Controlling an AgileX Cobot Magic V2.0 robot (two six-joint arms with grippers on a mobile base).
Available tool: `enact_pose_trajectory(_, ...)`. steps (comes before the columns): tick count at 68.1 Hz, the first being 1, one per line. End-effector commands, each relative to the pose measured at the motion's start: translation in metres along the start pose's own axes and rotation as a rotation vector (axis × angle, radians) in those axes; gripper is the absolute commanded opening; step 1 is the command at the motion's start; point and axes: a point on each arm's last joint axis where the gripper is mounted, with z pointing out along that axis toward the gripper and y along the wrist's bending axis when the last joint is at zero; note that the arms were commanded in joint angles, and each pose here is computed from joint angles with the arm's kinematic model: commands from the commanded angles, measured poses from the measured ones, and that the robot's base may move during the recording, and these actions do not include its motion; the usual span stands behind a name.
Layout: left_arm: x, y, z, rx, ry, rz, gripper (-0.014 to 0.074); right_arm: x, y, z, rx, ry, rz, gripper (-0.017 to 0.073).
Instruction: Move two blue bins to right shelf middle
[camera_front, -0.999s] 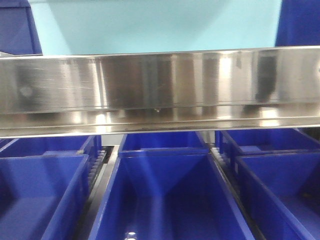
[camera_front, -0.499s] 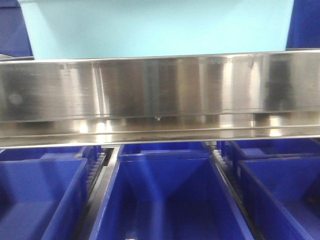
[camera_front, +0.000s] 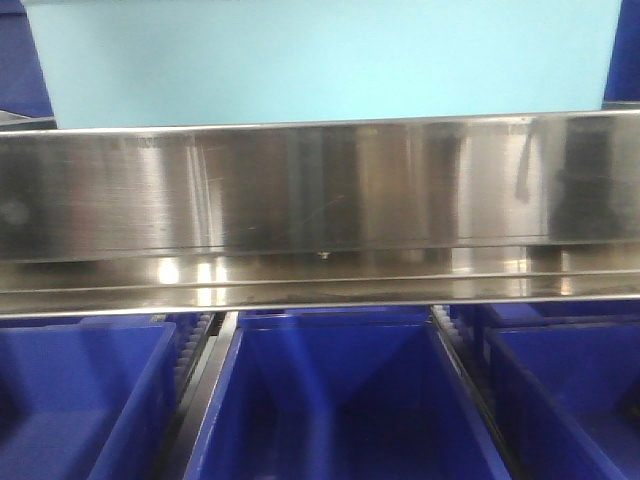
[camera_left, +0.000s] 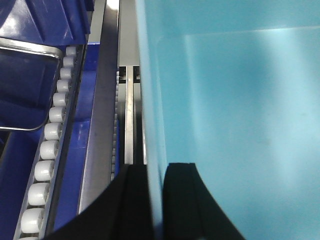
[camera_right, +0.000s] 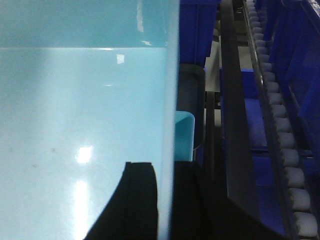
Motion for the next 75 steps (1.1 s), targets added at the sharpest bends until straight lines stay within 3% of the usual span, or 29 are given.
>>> enact_pose_trajectory(1,-0.0036,0.0135,-0.0063,-0.098,-0.034,0.030,-0.0111,-0.0081,-0.0077,-0.0109,0.047,-0.073,-0.040,-0.0165)
enact_pose_trajectory(75,-0.0038,0.0138,-0.0063,-0.100,-0.036,0.031,-0.0111,-0.0082,-0.0075,-0.0109,0.045,-0.074,-0.039,-0.0165)
